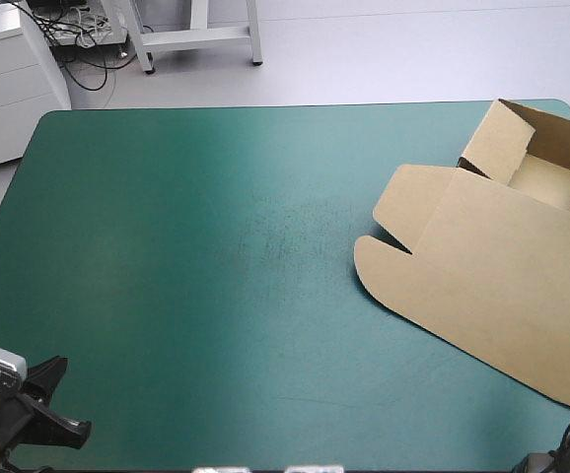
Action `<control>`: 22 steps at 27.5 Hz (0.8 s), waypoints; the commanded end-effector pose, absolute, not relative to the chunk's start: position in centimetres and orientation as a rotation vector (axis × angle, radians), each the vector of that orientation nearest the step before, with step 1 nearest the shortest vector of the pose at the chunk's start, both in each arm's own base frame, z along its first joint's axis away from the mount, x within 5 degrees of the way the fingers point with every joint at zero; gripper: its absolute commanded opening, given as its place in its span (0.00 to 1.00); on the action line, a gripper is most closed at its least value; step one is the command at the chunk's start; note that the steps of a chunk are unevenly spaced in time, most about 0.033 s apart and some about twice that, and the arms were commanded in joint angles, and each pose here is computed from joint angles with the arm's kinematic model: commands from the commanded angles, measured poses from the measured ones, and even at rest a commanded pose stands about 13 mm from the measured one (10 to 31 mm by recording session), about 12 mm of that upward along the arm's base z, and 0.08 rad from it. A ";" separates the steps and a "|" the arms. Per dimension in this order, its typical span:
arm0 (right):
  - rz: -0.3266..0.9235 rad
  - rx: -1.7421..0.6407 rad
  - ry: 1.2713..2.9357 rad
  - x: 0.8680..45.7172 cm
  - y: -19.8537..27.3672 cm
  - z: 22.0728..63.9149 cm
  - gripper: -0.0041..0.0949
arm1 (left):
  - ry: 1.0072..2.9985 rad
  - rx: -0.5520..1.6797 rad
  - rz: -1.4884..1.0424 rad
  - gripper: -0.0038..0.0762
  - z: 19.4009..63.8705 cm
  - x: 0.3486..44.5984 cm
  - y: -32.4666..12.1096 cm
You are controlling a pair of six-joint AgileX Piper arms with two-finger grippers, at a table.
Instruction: Fold the box
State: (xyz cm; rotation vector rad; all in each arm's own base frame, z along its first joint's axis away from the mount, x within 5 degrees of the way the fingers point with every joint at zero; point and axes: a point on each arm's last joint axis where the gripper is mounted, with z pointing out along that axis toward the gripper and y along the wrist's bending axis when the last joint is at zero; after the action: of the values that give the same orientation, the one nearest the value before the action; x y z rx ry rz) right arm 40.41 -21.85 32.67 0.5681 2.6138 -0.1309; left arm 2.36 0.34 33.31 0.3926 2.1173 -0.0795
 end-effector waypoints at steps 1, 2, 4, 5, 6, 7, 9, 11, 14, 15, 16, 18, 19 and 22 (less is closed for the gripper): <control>-0.194 0.534 2.479 37.7 -20.8 38.8 0.78 | 2.043 0.382 -0.086 0.01 34.4 2.8 0.2; -0.191 0.522 2.440 36.8 -20.2 40.5 0.74 | 2.043 0.382 -0.084 0.01 34.4 2.8 0.2; -0.153 0.472 2.358 34.8 -18.5 43.9 0.54 | 2.042 0.381 -0.077 0.01 34.4 2.8 0.3; -0.131 0.441 2.332 34.0 -17.7 45.0 0.44 | 2.042 0.381 -0.077 0.01 34.4 2.8 0.3; -0.110 0.415 2.308 33.2 -17.0 46.0 0.32 | 2.042 0.381 -0.077 0.01 34.4 2.8 0.3; -0.091 0.380 2.291 32.4 -16.1 46.8 0.20 | 2.042 0.381 -0.077 0.01 34.4 2.8 0.3; -0.053 0.318 2.266 31.0 -14.4 48.0 0.02 | 2.042 0.381 -0.077 0.01 34.4 2.8 0.3; -0.012 0.264 2.267 29.9 -12.8 48.2 0.04 | 2.043 0.382 -0.079 0.01 34.4 2.8 0.3; 0.050 0.178 2.304 28.4 -10.1 47.5 0.04 | 2.077 0.381 -0.093 0.01 34.1 2.6 0.2; 0.071 0.144 2.317 27.9 -9.1 47.1 0.04 | 2.091 0.374 -0.111 0.01 34.0 2.5 0.1; 0.086 0.115 2.324 27.3 -8.3 46.9 0.04 | 2.095 0.375 -0.124 0.01 34.0 2.5 0.1; 0.121 0.042 2.321 26.5 -6.3 46.0 0.04 | 2.079 0.373 -0.138 0.01 34.1 2.5 0.0; 0.140 0.010 2.312 26.1 -5.4 45.6 0.04 | 2.067 0.372 -0.144 0.01 34.2 2.6 -0.1; 0.227 -0.119 2.280 24.7 -2.0 44.1 0.04 | 2.047 0.370 -0.149 0.01 34.4 2.7 -0.1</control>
State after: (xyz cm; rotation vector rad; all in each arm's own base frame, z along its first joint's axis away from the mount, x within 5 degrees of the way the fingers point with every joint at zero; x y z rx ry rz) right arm 26.74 -4.77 43.13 -0.0113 2.4158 0.1796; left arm 2.22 0.13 33.23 0.3896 2.1288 -0.1189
